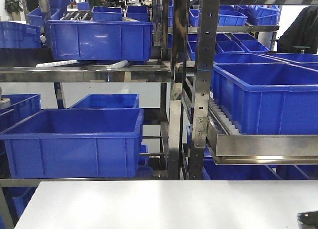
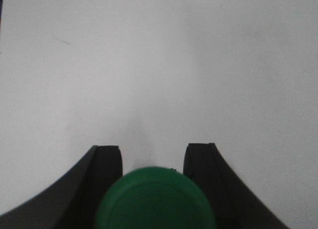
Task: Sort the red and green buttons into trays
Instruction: 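Lift both held buttons up off the table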
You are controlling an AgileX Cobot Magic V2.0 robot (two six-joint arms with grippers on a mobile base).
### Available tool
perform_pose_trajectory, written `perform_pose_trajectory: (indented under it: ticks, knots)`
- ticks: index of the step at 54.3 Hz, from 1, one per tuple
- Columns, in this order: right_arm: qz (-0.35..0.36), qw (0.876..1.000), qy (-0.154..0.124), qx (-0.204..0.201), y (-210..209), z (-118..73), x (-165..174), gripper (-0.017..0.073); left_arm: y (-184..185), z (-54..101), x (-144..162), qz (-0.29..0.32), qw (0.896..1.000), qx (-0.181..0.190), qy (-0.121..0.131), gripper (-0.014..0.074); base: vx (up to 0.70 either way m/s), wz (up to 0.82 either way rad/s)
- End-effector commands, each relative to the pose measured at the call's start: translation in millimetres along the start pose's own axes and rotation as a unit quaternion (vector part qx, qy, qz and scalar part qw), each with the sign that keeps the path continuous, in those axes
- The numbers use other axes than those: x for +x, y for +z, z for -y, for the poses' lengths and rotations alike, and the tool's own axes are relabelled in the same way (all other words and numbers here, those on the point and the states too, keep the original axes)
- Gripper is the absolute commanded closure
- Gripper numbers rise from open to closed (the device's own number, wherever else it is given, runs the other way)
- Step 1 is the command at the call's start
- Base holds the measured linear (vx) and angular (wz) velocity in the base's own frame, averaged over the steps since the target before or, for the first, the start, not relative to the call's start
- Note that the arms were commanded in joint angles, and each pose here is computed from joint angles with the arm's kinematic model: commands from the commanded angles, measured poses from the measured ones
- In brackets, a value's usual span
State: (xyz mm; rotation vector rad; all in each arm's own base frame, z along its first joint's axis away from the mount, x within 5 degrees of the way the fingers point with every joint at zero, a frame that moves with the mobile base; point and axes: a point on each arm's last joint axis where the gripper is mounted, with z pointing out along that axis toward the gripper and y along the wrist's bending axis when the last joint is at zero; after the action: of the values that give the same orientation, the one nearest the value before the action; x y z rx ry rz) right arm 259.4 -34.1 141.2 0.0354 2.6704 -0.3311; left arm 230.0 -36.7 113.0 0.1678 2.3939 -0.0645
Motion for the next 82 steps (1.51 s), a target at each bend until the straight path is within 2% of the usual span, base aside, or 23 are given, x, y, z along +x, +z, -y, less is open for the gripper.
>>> perform_pose_trajectory:
  ticks: [1, 10, 18, 32, 48, 57, 61, 66, 71, 76, 82]
  knots:
    - [0.030, 1.000, -0.004, -0.004, -2, 1.7, -13, 0.0043, -4, 1.3, -18, 0.056, 0.998, 0.001, -0.003, 0.0599, 0.00, 0.00]
    - [0.029, 0.999, -0.004, -0.024, 7, -4.0, -12, 0.0049, -4, 1.3, -18, 0.056, 0.998, 0.001, -0.003, 0.0599, 0.00, 0.00]
    - [0.030, 0.999, -0.003, -0.030, 9, -5.7, -12, 0.0097, -4, 1.3, -18, 0.056, 0.998, 0.001, -0.003, 0.0599, 0.00, 0.00]
    - [0.025, 0.999, -0.002, -0.025, 9, -4.9, -11, 0.0293, -4, 1.3, -18, 0.056, 0.998, 0.001, -0.003, 0.0599, 0.00, 0.00]
    - [0.023, 1.000, -0.002, -0.019, 7, -3.4, -11, 0.0576, -4, 1.3, -18, 0.059, 0.998, 0.001, -0.003, 0.0599, 0.00, 0.00]
    - [0.054, 0.998, 0.001, -0.025, -4, -1.8, -17, 0.0573, -4, 1.2, -19, 0.064, 0.998, 0.000, -0.003, 0.0599, 0.00, 0.00]
    - [0.088, 0.996, 0.002, -0.035, -16, -1.5, -23, 0.0571, -6, 1.3, -22, 0.076, 0.997, 0.001, -0.002, 0.0599, 0.00, 0.00]
    - [0.141, 0.988, 0.004, -0.056, -32, -2.3, -32, 0.0571, -12, 1.3, -28, 0.096, 0.995, 0.001, -0.003, 0.0599, 0.00, 0.00]
    - [0.203, 0.976, 0.010, -0.082, -52, -3.2, -41, 0.0571, -22, 1.5, -37, 0.121, 0.993, 0.002, -0.004, 0.0599, 0.00, 0.00]
    - [0.260, 0.960, 0.015, -0.106, -73, -4.3, -48, 0.0571, -36, 2.1, -52, 0.160, 0.987, 0.004, -0.005, 0.0599, 0.00, 0.00]
    - [0.320, 0.938, 0.001, -0.133, -100, -11.3, -52, 0.0571, -57, 2.1, -72, 0.213, 0.977, 0.006, -0.006, 0.0599, 0.00, 0.00]
